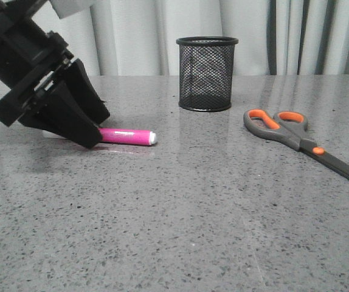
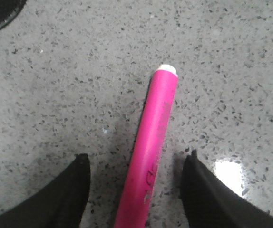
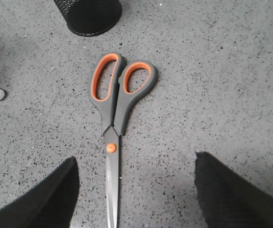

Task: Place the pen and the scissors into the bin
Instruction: 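Lower the left gripper onto the pink marker and close on it, then lift the pink marker with the left gripper over the mesh cup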

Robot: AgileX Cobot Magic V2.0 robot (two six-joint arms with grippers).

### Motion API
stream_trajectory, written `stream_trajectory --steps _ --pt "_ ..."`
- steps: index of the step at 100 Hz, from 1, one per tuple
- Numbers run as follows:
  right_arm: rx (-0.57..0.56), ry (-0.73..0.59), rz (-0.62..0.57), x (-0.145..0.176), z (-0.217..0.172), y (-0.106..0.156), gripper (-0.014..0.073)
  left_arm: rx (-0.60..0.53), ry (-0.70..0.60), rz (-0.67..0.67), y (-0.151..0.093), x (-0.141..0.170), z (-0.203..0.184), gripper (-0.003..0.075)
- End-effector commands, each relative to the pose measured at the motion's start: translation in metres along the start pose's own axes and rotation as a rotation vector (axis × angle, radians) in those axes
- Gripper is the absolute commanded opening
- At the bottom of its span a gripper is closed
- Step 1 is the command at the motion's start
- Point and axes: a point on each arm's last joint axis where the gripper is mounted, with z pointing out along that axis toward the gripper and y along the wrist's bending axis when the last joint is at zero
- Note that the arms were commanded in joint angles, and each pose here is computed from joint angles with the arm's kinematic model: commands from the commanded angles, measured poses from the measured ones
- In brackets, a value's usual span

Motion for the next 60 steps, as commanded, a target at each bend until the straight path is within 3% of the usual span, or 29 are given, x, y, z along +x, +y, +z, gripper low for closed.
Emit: stream_trajectory --steps 1,13,42,60 --pt "0.004 -0.074 -0.005 -0.014 -0.006 0.001 0.0465 -0.045 -0.056 0.02 0.003 -0.018 -0.013 0.0375" --pt "0.004 -0.074 -0.005 -0.014 -0.006 0.001 0.0465 -0.045 -0.056 0.021 0.003 -0.018 -0.013 0.0304" --pt "0.004 -0.074 -0.005 -0.014 -0.006 0.001 0.0465 -0.027 -0.028 0.041 0.001 -0.015 -0.013 -0.0021" --pt "0.004 -0.074 -0.005 -0.014 -0.006 0.001 0.0465 -0.016 -0.069 0.013 0.005 -0.031 -0.026 -0.0019"
